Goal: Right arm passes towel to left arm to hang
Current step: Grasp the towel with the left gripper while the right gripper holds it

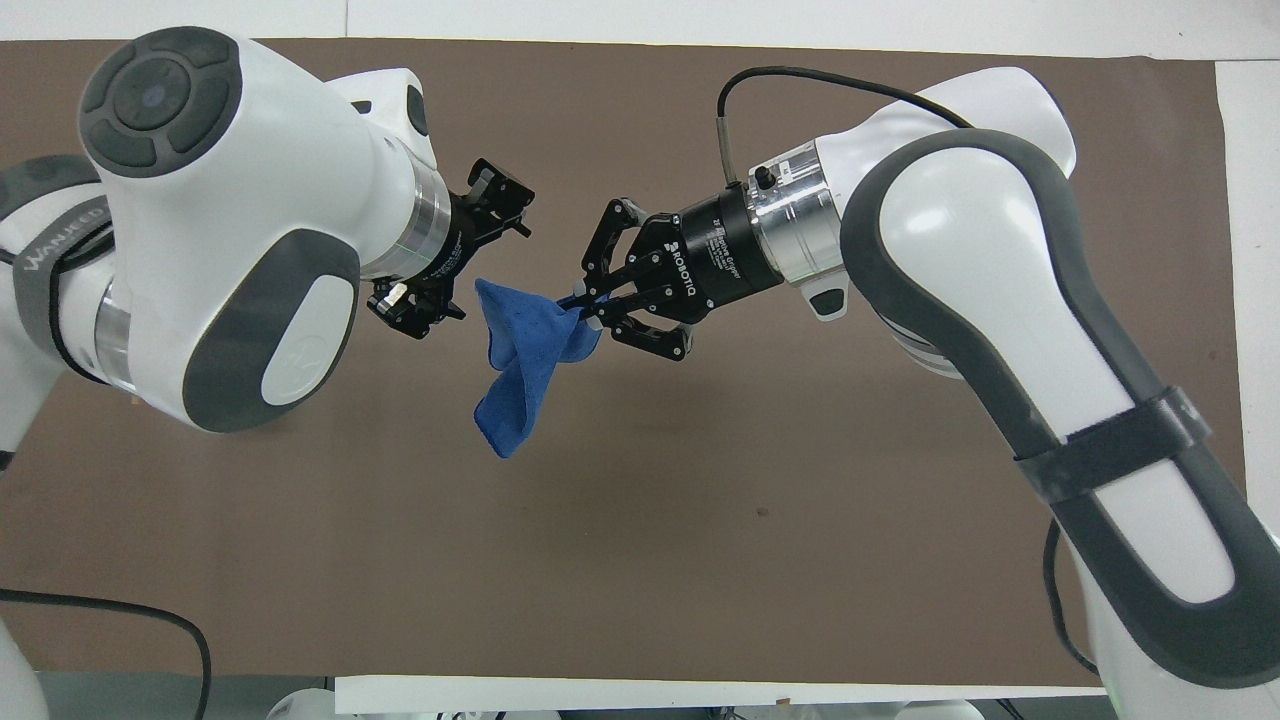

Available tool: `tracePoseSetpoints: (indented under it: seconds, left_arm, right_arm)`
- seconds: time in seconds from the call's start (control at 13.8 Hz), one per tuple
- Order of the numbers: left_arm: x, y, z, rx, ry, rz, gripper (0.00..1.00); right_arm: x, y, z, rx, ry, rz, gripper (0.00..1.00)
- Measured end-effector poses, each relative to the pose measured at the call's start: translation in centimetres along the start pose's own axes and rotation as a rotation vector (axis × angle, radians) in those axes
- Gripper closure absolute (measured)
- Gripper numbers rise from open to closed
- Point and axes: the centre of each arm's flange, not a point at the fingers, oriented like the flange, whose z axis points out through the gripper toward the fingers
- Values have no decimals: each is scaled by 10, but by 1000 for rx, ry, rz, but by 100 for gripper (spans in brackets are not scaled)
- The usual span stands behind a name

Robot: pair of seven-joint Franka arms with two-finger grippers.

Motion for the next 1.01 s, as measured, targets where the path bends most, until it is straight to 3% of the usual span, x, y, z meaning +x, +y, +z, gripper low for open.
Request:
tracePoseSetpoints:
  seconds: [0.14,0.22,0.51,0.72,1.01]
  left_arm:
    - [0,-3,0,30,-6,0,2]
    - [-1,-3,-1,37,-8,1,11]
    - [-10,-3,0,50,-13,16,67]
    - [-15,-2,1,55,-15,23,98]
    - [-10,-4,1,70,22,29,98]
  right_arm:
    - [1,1,0,1,1,2,96]
    - [1,1,0,0,1,3,96]
    - [3,2,1,-2,1,8,96]
    - [4,2,1,-2,1,9,96]
    - [4,2,0,-1,2,9,93]
